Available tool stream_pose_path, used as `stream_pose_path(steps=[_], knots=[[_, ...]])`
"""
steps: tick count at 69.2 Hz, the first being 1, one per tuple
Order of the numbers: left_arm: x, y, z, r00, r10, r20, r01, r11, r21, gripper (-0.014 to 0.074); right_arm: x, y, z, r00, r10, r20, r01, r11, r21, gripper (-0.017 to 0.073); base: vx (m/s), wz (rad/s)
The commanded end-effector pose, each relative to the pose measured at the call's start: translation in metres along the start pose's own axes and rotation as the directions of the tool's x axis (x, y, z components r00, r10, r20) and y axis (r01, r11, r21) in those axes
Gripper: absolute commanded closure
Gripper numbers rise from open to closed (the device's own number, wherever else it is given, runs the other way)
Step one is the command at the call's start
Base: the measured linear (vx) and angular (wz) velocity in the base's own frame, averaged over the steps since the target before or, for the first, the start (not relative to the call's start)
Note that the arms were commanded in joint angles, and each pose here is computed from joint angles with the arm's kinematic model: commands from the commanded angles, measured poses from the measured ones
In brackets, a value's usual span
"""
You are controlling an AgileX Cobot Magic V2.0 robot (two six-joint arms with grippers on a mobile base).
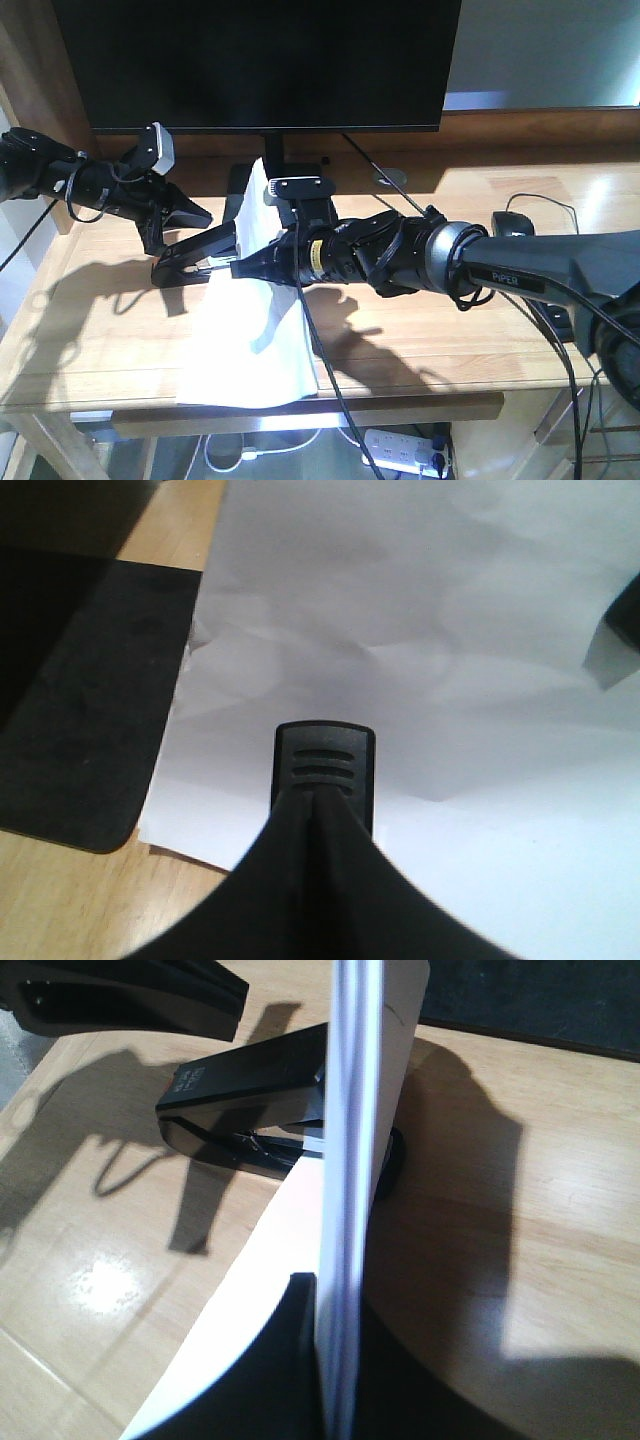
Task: Grab stapler and paper to desk for stapling
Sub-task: 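Lower the paper onto the desk and push its edge toward the stapler, then open the right gripper to release the paper flat on the desk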
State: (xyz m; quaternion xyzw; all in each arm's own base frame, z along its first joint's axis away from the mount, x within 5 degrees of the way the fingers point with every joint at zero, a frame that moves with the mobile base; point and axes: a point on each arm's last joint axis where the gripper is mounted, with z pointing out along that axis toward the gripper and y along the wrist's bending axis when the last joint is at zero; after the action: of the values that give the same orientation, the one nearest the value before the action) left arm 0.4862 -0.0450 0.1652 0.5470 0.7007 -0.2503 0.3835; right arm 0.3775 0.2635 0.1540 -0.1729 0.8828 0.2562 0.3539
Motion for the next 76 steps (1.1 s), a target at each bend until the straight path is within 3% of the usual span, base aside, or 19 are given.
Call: stream_pose_path(steps=[1, 9, 43, 53, 76], knots=[[-0.036, 0.001, -0.021, 0.996, 0.04, 0.078, -0.036, 0.998, -0.048, 0.06, -0.03, 0.008, -0.015, 0.995, 0.009, 0.1, -0.009, 1.0, -0.006, 0.0561, 0.0, 0.0], [-0.036, 0.001, -0.021, 0.996, 0.04, 0.078, -0.036, 0.998, -0.048, 0.06, -0.034, 0.005, -0.004, 0.992, 0.038, 0.12, -0.039, 0.999, 0.009, 0.0561, 0.0, 0.0], [-0.036, 0.001, -0.021, 0.996, 0.04, 0.078, -0.036, 0.998, -0.048, 0.06, -0.02, -0.016, 0.028, 0.991, 0.064, 0.117, -0.078, 0.989, 0.125, 0.0526, 0.0, 0.0], [-0.036, 0.001, -0.021, 0.996, 0.04, 0.078, -0.036, 0.998, -0.048, 0.06, -0.018, -0.017, 0.032, 0.992, 0.065, 0.111, -0.078, 0.989, 0.123, 0.0419, 0.0, 0.0], [-0.036, 0.001, -0.021, 0.996, 0.04, 0.078, -0.036, 0.998, -0.048, 0.06, -0.019, -0.021, 0.032, 0.991, 0.05, 0.125, -0.07, 0.984, 0.163, 0.0042, 0.0, 0.0]])
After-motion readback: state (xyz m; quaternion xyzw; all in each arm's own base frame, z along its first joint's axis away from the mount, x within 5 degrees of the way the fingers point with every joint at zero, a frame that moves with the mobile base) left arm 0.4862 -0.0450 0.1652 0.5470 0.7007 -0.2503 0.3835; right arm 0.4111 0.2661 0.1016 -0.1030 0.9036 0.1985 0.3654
